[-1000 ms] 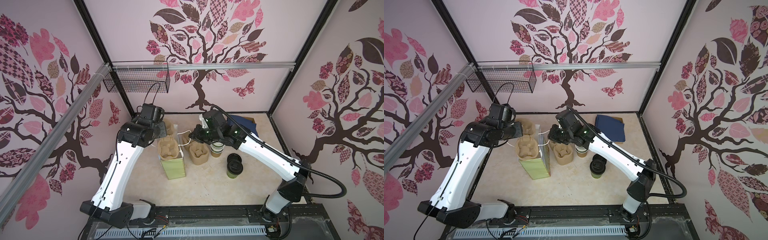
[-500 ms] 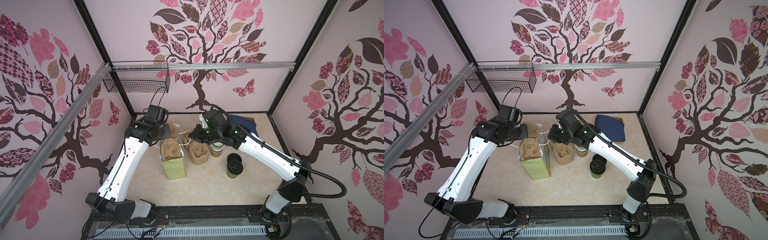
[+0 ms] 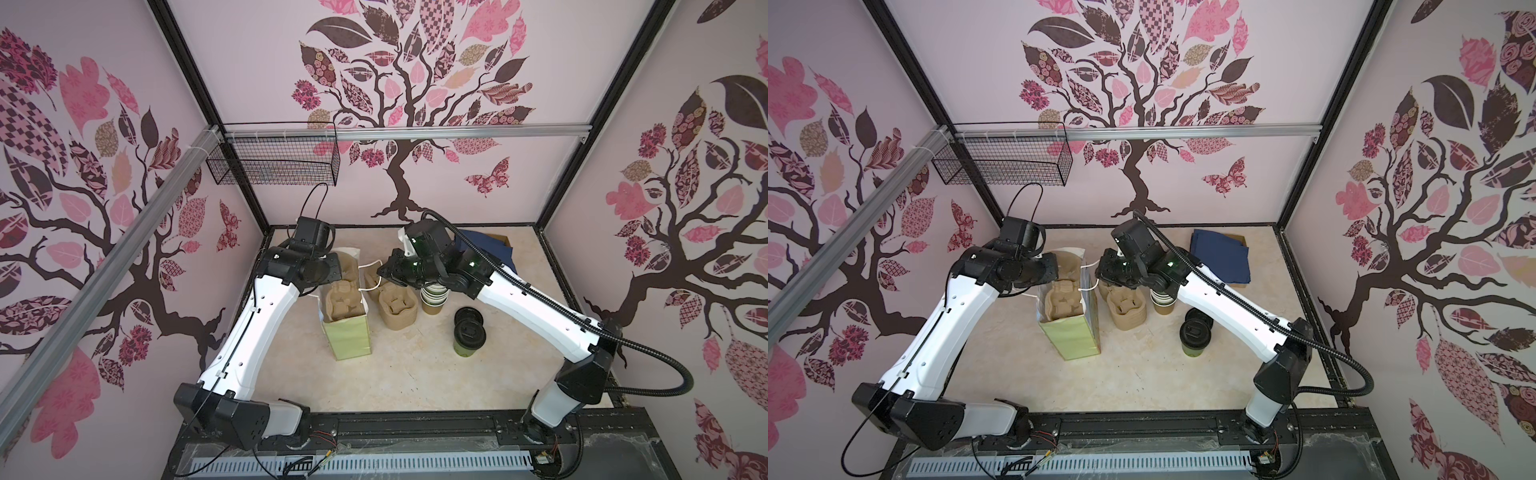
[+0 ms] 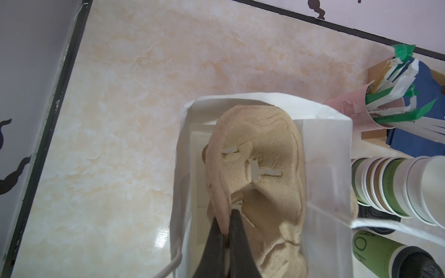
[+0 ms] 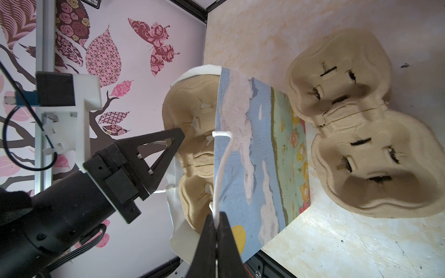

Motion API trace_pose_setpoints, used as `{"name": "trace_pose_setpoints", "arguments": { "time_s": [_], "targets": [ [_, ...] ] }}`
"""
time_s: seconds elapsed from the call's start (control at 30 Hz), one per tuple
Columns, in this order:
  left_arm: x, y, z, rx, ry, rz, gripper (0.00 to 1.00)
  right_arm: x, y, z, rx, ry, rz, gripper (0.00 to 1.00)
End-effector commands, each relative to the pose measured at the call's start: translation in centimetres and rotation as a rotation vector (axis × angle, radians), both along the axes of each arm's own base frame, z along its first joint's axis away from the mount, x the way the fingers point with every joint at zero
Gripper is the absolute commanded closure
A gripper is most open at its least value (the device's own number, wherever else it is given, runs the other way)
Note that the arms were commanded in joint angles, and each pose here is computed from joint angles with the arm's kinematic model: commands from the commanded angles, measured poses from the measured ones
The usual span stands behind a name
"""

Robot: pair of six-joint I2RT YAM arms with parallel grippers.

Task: Pack a coffee takeout order
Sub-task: Place the cup tray in the takeout bag.

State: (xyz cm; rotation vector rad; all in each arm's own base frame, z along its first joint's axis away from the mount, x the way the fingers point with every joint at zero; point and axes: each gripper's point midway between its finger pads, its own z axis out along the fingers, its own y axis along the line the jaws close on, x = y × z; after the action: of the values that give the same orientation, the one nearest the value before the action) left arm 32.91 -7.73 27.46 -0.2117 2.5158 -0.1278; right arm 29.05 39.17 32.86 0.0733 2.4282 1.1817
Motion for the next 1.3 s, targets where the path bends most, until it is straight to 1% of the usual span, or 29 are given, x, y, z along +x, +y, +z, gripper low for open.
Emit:
{"name": "trace_pose_setpoints", "arguments": {
  "time_s": [0.0, 0.13, 0.3, 0.4, 0.5, 0.73, 0.83, 0.93, 1.03, 1.1, 1.13, 1.2, 1.23, 1.27],
  "targets": [
    [0.0, -0.2, -1.0, -0.022, 0.002, 0.004, 1.00, -0.6, 0.2, 2.9, 0.053, -0.038, 0.019, 1.00],
    [-0.1, -0.3, -2.1, -0.027, 0.021, 0.009, 1.00, -0.5, 0.3, 2.9, 0.055, -0.037, 0.020, 1.00],
    [0.1, 0.1, -2.5, -0.011, 0.017, 0.020, 0.77, -0.5, 0.3, 2.7, 0.048, -0.036, 0.020, 1.00],
    [0.2, 0.4, -1.8, -0.003, -0.002, 0.031, 0.65, -0.5, 0.2, 2.6, 0.043, -0.037, 0.018, 1.00],
    [0.3, 0.8, 0.2, 0.010, -0.049, 0.041, 0.57, -0.4, 0.3, 2.5, 0.039, -0.036, 0.018, 1.00],
    [0.4, 1.3, 5.2, 0.012, -0.146, 0.051, 0.45, -0.4, 0.4, 2.3, 0.035, -0.033, 0.023, 1.00],
    [0.5, 1.0, 8.1, -0.022, -0.205, 0.043, 0.42, -0.4, 0.3, 2.1, 0.031, -0.033, 0.022, 1.00],
    [0.1, 0.1, 11.1, -0.086, -0.261, 0.014, 0.38, -0.4, 0.3, 2.0, 0.027, -0.032, 0.021, 1.00],
    [-1.0, -0.6, 14.6, -0.143, -0.318, -0.032, 0.35, -0.4, 0.2, 1.9, 0.021, -0.035, 0.021, 0.99],
    [-2.2, -0.6, 16.3, -0.154, -0.327, -0.057, 0.34, -0.4, 0.2, 1.8, 0.020, -0.033, 0.021, 0.99],
    [-2.8, -0.2, 16.8, -0.137, -0.323, -0.053, 0.34, -0.4, 0.2, 1.9, 0.021, -0.034, 0.023, 0.99],
    [-4.5, 1.7, 17.3, -0.053, -0.297, -0.020, 0.33, -0.4, 0.1, 1.8, 0.014, -0.037, 0.021, 0.99],
    [-5.3, 2.8, 17.1, -0.001, -0.276, 0.007, 0.31, -0.4, 0.1, 1.8, 0.012, -0.039, 0.020, 0.98],
    [-6.3, 4.1, 16.6, 0.058, -0.249, 0.036, 0.23, -0.4, 0.1, 1.7, 0.010, -0.040, 0.021, 0.98]
  ]
}}
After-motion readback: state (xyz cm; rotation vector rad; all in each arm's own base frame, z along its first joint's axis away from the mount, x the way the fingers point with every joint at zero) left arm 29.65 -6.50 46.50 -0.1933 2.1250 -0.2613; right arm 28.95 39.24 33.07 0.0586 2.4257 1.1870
